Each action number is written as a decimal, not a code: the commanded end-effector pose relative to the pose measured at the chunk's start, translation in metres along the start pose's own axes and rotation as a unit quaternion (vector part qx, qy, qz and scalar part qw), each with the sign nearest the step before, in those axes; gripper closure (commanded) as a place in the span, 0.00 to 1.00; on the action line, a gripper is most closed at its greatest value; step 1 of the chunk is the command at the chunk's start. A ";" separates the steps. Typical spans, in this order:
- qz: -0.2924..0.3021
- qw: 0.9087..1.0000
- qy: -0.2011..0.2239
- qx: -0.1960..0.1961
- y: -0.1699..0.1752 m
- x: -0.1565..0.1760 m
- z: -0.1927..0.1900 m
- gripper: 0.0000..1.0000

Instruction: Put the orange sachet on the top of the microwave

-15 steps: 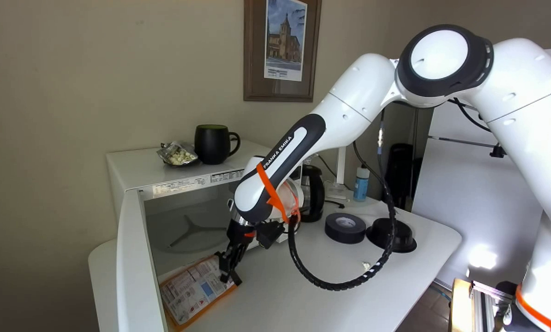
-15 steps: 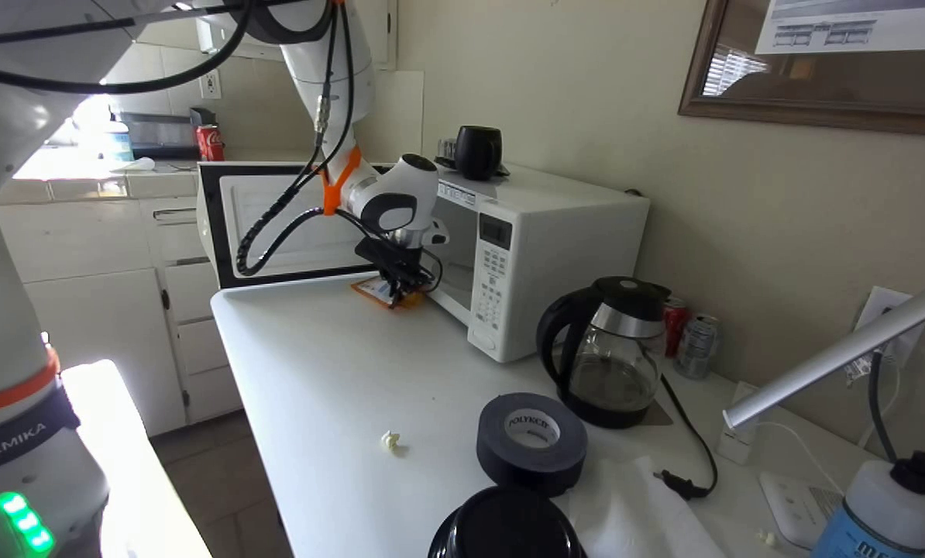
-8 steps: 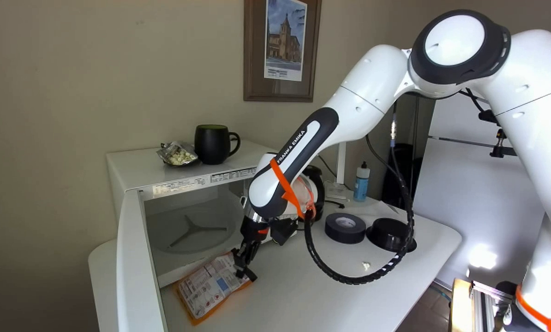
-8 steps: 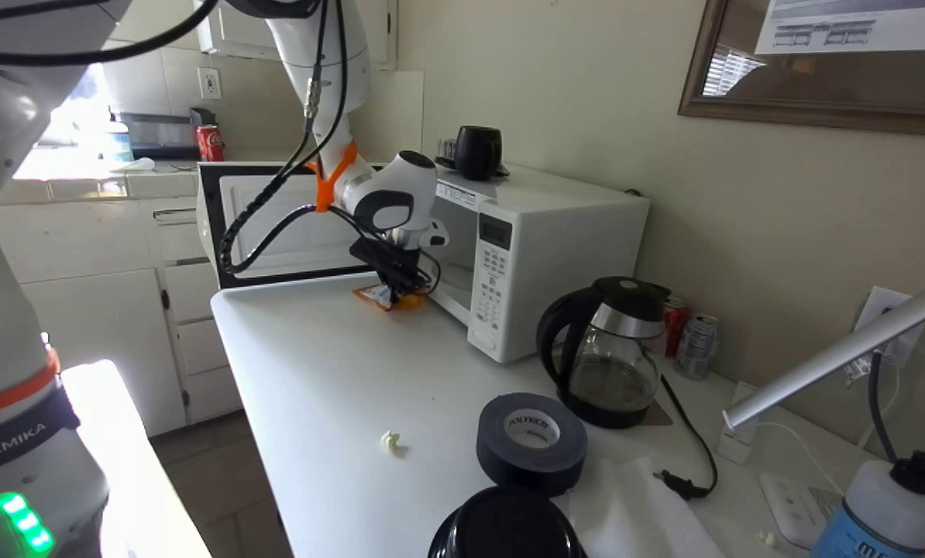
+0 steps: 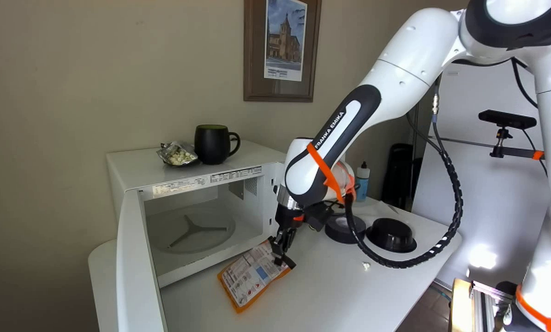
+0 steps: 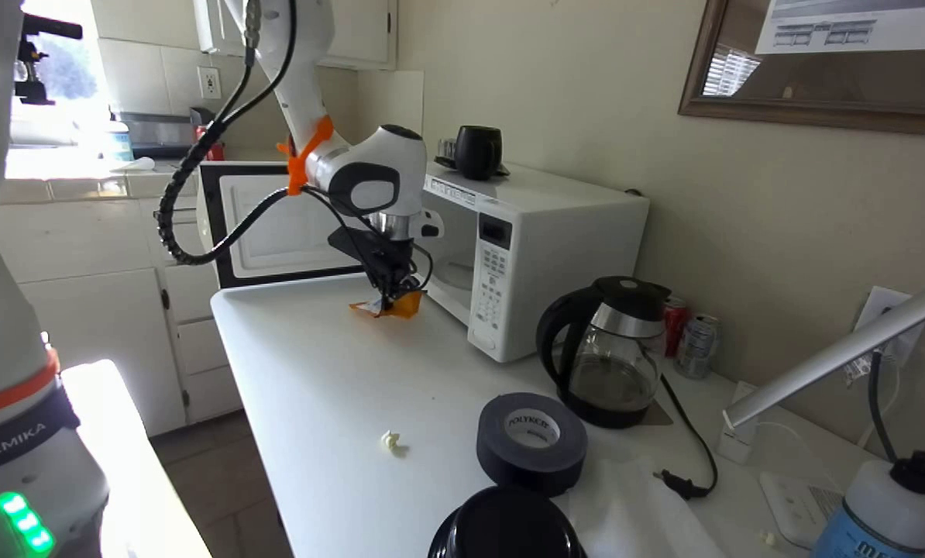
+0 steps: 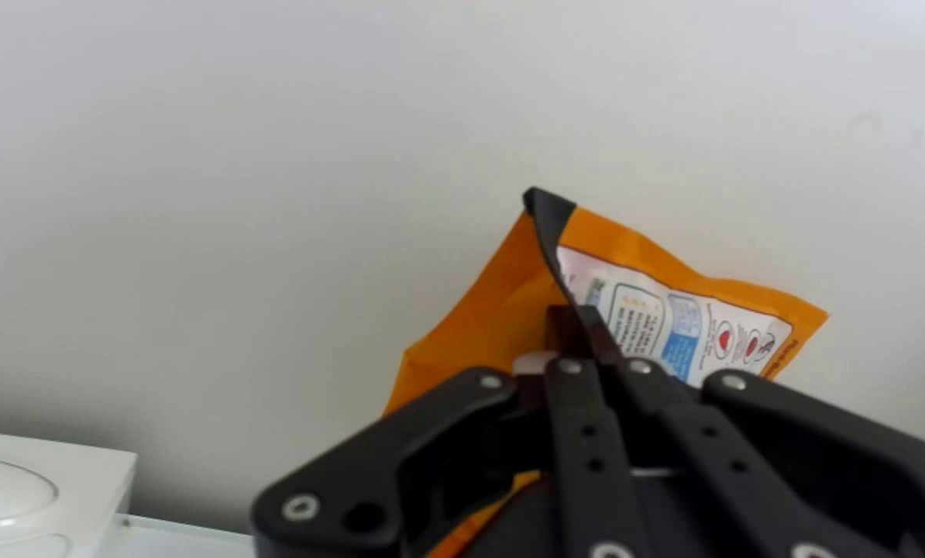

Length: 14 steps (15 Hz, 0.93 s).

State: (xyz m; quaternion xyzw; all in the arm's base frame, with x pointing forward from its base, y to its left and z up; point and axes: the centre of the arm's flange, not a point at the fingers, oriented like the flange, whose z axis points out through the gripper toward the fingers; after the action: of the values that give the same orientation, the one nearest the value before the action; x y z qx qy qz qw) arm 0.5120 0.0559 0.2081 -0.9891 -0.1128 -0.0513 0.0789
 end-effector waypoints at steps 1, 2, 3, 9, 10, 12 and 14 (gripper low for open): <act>0.017 0.998 -0.045 -0.031 -0.016 -0.031 -0.061 1.00; 0.021 0.997 -0.060 -0.036 -0.018 -0.033 -0.075 1.00; 0.025 0.996 -0.075 -0.040 -0.018 -0.030 -0.091 1.00; 0.070 0.986 -0.136 -0.063 -0.012 -0.016 -0.169 1.00; 0.078 0.985 -0.142 -0.064 -0.010 -0.014 -0.183 1.00; 0.084 0.984 -0.148 -0.060 -0.007 -0.014 -0.209 1.00; 0.077 0.986 -0.141 -0.052 -0.006 -0.016 -0.200 0.98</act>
State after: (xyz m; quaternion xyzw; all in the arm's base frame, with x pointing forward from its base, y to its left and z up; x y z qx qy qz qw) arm 0.4786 0.0245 0.4035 -0.9949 -0.0434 0.0896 0.0142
